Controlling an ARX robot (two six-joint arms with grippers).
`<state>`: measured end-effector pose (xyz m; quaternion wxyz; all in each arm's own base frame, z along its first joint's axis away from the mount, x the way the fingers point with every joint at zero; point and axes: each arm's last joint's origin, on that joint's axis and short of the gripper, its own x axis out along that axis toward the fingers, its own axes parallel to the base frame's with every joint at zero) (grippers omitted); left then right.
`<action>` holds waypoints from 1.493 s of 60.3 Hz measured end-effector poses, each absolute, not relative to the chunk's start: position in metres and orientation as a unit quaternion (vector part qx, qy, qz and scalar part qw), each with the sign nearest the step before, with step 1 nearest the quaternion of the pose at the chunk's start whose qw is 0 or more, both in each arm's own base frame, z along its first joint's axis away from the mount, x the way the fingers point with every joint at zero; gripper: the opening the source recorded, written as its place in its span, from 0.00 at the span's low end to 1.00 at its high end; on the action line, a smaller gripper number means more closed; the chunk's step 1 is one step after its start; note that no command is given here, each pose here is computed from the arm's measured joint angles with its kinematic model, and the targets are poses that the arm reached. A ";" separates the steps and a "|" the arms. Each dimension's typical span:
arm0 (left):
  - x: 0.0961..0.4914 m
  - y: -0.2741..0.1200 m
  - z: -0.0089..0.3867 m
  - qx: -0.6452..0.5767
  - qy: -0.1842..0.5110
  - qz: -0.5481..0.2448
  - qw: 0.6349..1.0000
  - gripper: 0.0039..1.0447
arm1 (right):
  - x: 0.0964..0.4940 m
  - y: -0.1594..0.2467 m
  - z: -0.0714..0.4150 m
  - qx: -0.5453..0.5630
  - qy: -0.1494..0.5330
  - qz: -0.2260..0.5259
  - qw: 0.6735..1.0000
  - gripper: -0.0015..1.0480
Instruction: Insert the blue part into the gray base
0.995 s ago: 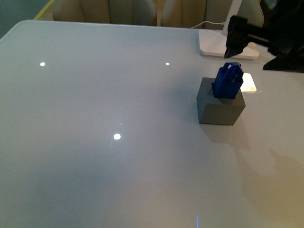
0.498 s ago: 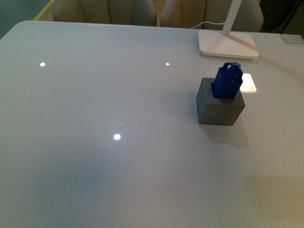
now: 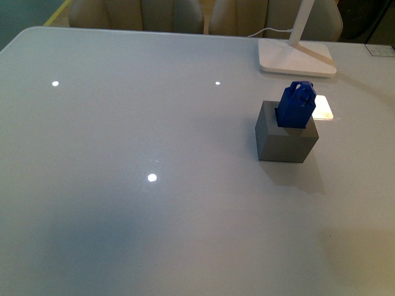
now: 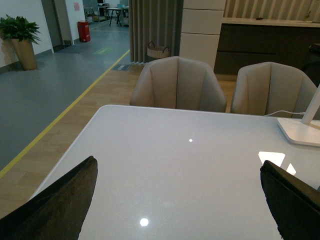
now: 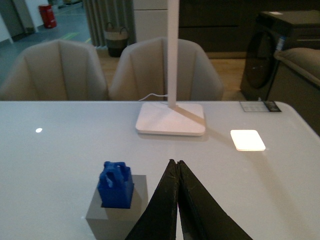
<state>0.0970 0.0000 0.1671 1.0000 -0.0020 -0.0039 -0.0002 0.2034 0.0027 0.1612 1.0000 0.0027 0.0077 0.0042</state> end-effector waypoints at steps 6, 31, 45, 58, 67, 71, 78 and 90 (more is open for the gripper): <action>0.097 0.000 0.167 -0.002 -0.004 0.000 1.000 0.93 | 0.192 0.001 0.162 0.003 0.008 0.000 1.000 0.02; 0.097 0.000 0.167 -0.002 -0.004 0.000 1.000 0.93 | 0.154 0.000 0.162 0.003 0.008 0.000 1.000 0.02; 0.097 0.000 0.167 -0.002 -0.004 0.000 1.000 0.93 | 0.142 0.000 0.166 0.003 0.002 0.000 1.000 0.02; 0.097 0.000 0.167 -0.002 -0.004 0.000 1.000 0.93 | 0.132 0.000 0.170 0.003 -0.004 0.000 1.000 0.02; 0.097 0.000 0.167 -0.002 -0.004 0.000 1.000 0.93 | 0.127 0.000 0.172 0.003 -0.007 0.000 1.000 0.02; 0.097 0.000 0.167 -0.002 -0.004 0.000 1.000 0.93 | 0.124 0.000 0.172 0.003 -0.008 0.000 1.000 0.02; 0.097 0.000 0.167 -0.002 -0.004 0.000 1.000 0.93 | 0.120 0.000 0.172 0.003 -0.009 0.000 1.000 0.02; 0.097 0.000 0.167 -0.002 -0.004 0.000 1.000 0.93 | 0.115 0.000 0.173 0.003 -0.009 0.000 1.000 0.02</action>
